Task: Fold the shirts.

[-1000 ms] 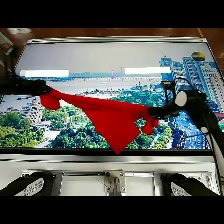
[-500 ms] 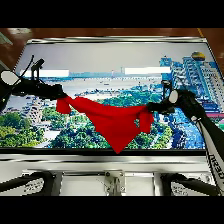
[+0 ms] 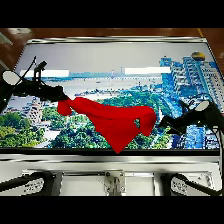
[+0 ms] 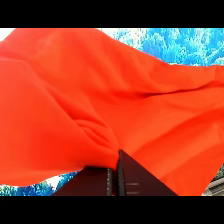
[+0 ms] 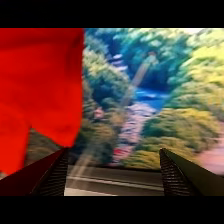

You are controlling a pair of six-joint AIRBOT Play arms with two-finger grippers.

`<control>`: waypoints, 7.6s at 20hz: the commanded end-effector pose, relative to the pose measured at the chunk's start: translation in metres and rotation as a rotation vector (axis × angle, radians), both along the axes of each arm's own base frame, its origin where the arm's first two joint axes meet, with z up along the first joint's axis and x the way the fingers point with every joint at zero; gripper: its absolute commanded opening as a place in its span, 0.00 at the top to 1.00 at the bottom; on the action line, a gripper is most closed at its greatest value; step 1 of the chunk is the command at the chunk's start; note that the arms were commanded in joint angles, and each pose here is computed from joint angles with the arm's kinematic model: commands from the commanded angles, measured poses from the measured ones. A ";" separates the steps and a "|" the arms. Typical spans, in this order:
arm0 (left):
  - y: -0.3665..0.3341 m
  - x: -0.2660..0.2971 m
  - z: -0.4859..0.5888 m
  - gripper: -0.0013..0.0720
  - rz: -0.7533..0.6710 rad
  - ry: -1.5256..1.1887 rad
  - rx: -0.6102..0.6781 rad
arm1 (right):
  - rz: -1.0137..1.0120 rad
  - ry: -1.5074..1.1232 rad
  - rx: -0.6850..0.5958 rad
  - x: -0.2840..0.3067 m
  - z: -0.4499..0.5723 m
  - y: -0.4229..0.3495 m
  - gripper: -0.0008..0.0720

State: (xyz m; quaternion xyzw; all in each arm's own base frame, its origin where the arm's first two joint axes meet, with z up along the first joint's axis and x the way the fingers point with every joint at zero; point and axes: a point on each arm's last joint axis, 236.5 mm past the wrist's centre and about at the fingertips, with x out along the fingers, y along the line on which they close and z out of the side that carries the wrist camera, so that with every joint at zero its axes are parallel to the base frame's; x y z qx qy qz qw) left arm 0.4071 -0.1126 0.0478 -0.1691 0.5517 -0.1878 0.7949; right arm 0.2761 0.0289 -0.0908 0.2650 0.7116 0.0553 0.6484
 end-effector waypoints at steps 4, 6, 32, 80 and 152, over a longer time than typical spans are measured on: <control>0.000 -0.001 0.000 0.92 0.002 0.004 -0.002 | -0.103 -0.065 0.092 0.008 -0.024 0.048 0.05; -0.001 -0.001 0.000 0.92 0.001 0.004 -0.002 | -0.095 -0.053 0.086 0.008 -0.032 0.060 0.05; 0.059 -0.132 0.507 0.92 0.198 -1.344 0.218 | 0.175 -1.251 -0.544 -0.016 0.466 -0.011 0.90; -0.066 -0.114 -0.151 0.02 0.137 0.560 -0.230 | -0.102 -0.240 0.051 0.072 0.028 0.025 0.90; 0.098 0.055 0.156 0.92 0.306 -0.490 0.019 | -0.161 -0.642 -0.321 0.120 0.145 -0.054 0.90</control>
